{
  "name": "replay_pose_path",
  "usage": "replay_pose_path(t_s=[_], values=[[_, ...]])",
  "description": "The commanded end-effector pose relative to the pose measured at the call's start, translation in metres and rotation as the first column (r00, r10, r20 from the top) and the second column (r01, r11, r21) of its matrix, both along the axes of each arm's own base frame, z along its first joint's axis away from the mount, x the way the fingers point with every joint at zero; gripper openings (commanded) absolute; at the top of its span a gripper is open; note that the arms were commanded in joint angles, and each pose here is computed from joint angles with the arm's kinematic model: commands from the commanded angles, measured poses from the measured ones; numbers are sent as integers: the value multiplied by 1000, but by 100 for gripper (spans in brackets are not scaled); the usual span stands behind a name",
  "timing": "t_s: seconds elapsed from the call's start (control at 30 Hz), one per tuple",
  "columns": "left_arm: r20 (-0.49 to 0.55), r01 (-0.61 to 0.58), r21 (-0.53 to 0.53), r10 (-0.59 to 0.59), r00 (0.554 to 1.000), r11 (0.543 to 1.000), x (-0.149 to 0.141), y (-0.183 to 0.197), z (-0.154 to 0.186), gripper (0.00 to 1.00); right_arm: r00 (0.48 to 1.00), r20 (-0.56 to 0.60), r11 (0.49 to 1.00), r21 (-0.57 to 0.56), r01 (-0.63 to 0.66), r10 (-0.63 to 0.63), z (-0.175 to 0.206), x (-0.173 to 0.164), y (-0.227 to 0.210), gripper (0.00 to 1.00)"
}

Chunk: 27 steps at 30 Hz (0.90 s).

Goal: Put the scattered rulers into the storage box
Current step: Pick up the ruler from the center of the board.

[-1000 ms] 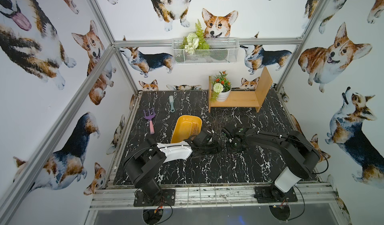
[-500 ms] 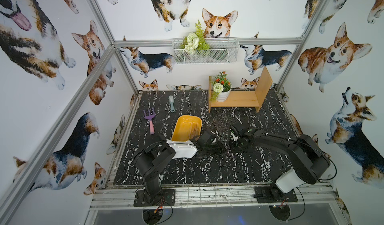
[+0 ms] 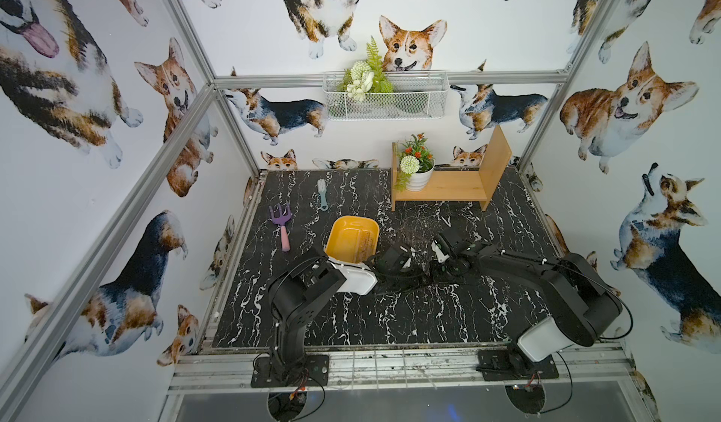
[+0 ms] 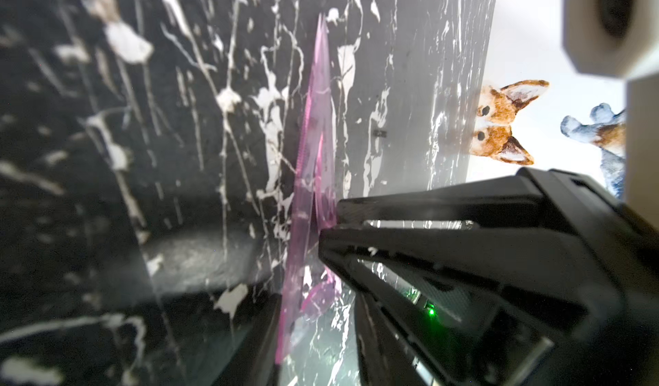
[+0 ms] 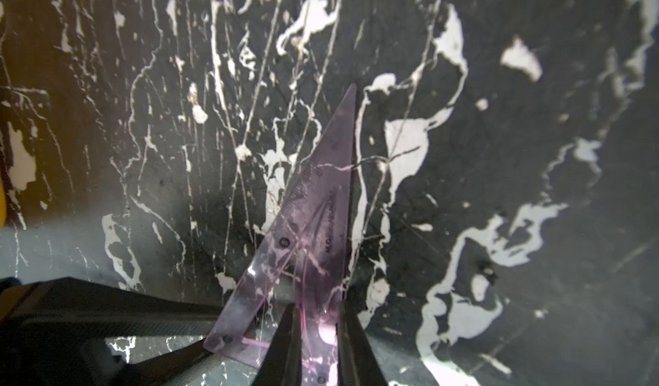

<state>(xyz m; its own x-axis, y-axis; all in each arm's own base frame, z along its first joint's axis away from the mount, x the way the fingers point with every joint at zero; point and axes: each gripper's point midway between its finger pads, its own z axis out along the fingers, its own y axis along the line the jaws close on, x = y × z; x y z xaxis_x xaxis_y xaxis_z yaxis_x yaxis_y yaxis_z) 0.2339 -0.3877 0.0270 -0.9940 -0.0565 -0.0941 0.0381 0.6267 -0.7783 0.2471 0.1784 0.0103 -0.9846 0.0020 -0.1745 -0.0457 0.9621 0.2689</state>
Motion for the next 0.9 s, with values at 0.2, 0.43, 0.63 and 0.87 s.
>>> replay_pose_path(t_s=[0.2,0.43,0.63,0.87], values=[[3,2,24,-2,1000,1000,4,-2,-2,28,995,-96,995,-98,6,-15,-16,-27,-24,17],[16,6,34,-6,1000,999,5,-2,2,8,999,-44,997,-73,24,-28,6,-17,-23,21],[39,14,46,-15,999,999,7,-1,13,0,996,68,997,-47,62,-59,49,2,-23,35],[117,25,72,-34,993,997,14,1,46,0,973,209,993,-45,109,-97,98,21,-33,47]])
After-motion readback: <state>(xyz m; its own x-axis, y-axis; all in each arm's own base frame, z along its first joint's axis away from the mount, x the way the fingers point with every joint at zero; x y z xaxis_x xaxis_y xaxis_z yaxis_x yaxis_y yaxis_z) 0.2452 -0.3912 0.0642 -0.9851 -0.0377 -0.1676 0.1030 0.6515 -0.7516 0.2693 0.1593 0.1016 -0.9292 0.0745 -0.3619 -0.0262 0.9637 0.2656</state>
